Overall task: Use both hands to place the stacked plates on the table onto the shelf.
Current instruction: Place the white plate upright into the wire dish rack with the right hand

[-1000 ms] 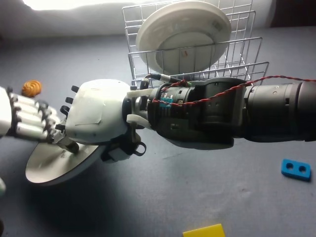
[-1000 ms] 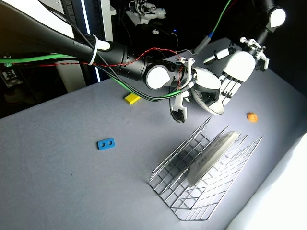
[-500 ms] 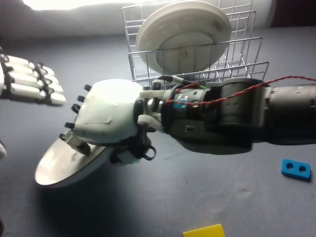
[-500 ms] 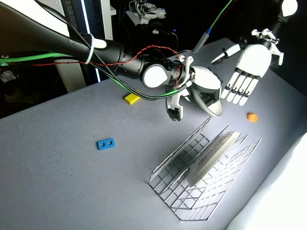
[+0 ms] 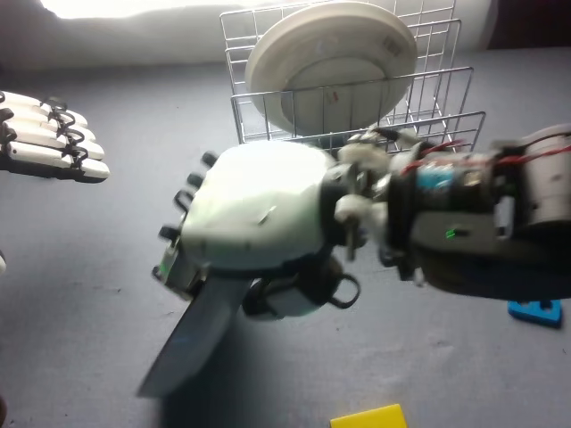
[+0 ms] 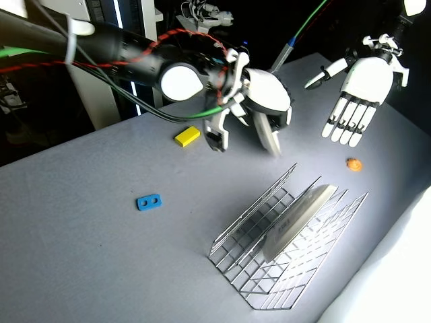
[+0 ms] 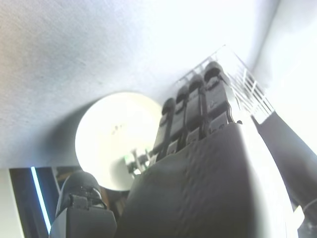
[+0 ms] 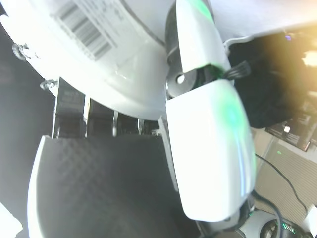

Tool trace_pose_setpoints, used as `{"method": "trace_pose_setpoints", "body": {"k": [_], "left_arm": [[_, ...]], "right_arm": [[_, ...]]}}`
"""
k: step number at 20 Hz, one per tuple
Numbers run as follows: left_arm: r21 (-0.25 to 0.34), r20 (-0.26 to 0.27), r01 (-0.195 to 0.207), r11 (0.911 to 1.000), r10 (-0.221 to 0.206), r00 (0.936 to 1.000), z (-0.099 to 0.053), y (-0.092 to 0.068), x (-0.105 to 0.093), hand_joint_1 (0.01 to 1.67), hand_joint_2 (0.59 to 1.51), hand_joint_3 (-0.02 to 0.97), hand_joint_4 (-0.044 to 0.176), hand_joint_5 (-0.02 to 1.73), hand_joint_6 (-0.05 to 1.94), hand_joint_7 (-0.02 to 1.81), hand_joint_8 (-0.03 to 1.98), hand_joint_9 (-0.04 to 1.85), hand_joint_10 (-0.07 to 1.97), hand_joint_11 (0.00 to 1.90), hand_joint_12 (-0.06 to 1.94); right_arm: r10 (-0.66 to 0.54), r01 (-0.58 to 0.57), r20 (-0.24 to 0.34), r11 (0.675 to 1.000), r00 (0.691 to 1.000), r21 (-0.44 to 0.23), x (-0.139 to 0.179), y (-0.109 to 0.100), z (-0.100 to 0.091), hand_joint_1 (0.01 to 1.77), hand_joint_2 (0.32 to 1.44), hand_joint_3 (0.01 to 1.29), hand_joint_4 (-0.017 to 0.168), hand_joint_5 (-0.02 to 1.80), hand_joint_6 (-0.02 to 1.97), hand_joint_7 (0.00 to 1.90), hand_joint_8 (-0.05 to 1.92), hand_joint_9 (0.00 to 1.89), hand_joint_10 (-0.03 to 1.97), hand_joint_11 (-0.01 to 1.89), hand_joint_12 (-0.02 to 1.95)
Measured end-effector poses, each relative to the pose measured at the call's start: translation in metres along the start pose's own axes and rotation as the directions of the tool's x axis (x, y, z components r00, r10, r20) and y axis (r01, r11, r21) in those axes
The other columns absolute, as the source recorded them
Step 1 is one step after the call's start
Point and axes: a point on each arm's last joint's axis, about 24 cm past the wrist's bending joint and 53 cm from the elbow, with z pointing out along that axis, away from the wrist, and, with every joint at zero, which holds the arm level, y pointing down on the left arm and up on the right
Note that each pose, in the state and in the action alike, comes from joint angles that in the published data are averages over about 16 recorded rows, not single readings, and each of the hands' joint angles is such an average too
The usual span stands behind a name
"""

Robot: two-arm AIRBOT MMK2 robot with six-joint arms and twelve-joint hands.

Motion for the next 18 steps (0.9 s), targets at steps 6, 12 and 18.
{"method": "trace_pose_setpoints", "body": {"k": [6,12,18], "left_arm": [[-0.002,-0.006,0.002,1.0,-0.002,1.0,0.0,0.001,0.002,0.01,1.011,0.012,0.004,0.02,0.01,0.01,0.0,0.02,0.01,0.02,0.01],[-0.004,-0.012,0.004,1.0,-0.004,0.9999,0.0,0.001,0.005,0.01,1.013,0.012,0.004,0.02,0.01,0.01,0.0,0.02,0.01,0.02,0.01],[-0.005,-0.017,0.005,1.0,-0.005,0.9998,0.0,0.002,0.007,0.01,1.012,0.011,0.004,0.02,0.01,0.01,0.0,0.02,0.01,0.02,0.01]], "right_arm": [[0.108,-0.107,0.055,0.994,0.993,-0.007,-0.033,0.019,-0.035,1.34,1.03,0.01,-0.004,0.8,1.14,0.94,1.02,0.93,1.25,0.84,1.38],[0.239,-0.237,0.124,0.971,0.963,-0.027,-0.07,0.03,-0.058,1.35,1.04,0.01,-0.006,0.79,1.12,0.96,1.01,0.93,1.25,0.85,1.36],[0.401,-0.398,0.192,0.915,0.895,-0.056,-0.108,0.024,-0.073,1.35,1.05,0.01,-0.008,0.77,1.11,0.96,1.03,0.92,1.24,0.84,1.35]]}}
